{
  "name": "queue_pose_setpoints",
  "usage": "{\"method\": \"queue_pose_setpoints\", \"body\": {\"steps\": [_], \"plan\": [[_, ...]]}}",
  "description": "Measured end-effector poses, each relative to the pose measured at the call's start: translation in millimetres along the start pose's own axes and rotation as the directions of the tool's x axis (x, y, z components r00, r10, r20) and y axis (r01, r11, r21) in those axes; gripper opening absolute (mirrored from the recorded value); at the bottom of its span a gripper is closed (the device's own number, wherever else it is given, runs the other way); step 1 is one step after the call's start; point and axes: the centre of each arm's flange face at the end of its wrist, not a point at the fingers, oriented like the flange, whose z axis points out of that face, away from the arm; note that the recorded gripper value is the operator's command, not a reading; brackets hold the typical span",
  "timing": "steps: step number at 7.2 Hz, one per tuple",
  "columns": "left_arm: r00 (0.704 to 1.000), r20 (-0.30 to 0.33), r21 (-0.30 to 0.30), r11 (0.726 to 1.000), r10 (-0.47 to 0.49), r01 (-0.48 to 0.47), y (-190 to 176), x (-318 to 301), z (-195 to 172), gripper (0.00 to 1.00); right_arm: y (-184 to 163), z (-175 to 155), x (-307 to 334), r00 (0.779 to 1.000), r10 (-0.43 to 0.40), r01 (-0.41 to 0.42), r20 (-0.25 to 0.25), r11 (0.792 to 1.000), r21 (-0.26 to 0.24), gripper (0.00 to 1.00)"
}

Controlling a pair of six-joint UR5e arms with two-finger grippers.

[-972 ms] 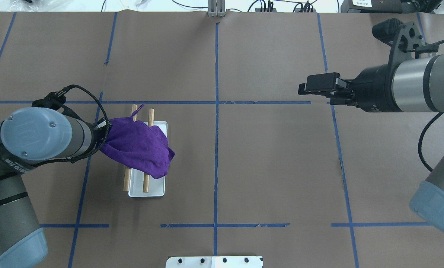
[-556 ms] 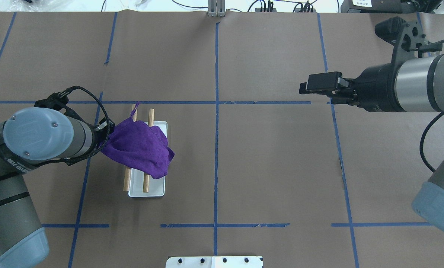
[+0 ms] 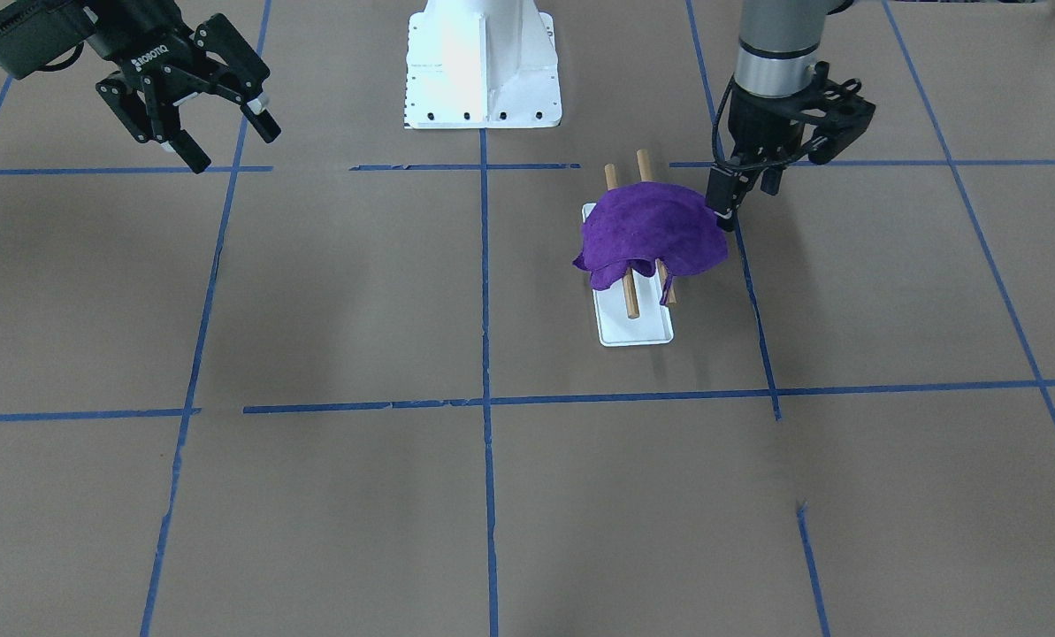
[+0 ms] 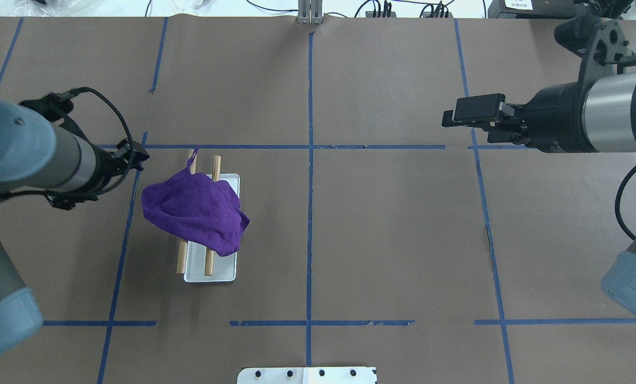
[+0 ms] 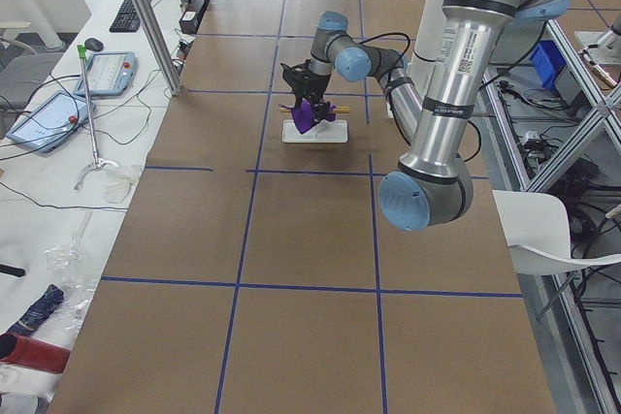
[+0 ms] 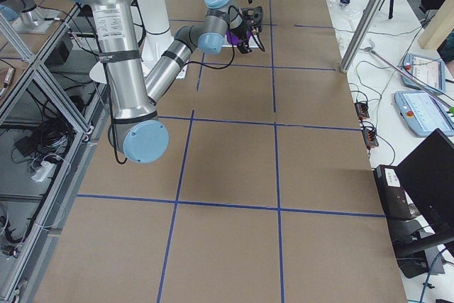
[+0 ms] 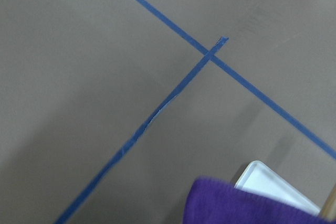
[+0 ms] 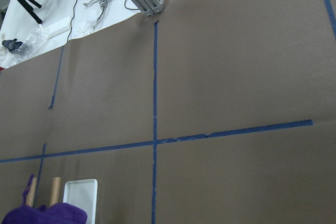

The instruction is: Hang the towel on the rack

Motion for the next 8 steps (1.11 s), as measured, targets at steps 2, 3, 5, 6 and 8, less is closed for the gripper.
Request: {"method": "queue_pose_setpoints", "body": {"steps": [2, 3, 5, 6, 8], "plan": [[0.983, -0.042, -0.003, 0.984, 0.177, -0.177, -81, -21, -49, 0.99, -26, -9, 28, 0.992, -0.074, 0.073, -0.105, 0.997, -0.021, 1.0], [0.953, -0.05, 0.017, 0.954, 0.299, -0.299, -113, -35, -65, 1.0, -38, -12, 45, 0.979, -0.123, 0.117, -0.162, 0.992, -0.043, 1.0], [0.834, -0.015, 0.023, 0.834, 0.552, -0.551, -186, -81, -71, 1.0, -70, -17, 92, 0.924, -0.247, 0.224, -0.29, 0.968, -0.11, 1.0], [0.747, 0.01, 0.0, 0.747, 0.664, -0.664, -239, -115, -65, 1.0, -93, -24, 123, 0.891, -0.308, 0.265, -0.334, 0.949, -0.168, 1.0], [0.619, 0.044, -0.043, 0.62, 0.784, -0.783, -326, -185, -51, 1.0, -146, -45, 202, 0.854, -0.381, 0.297, -0.353, 0.916, -0.269, 1.0]]}}
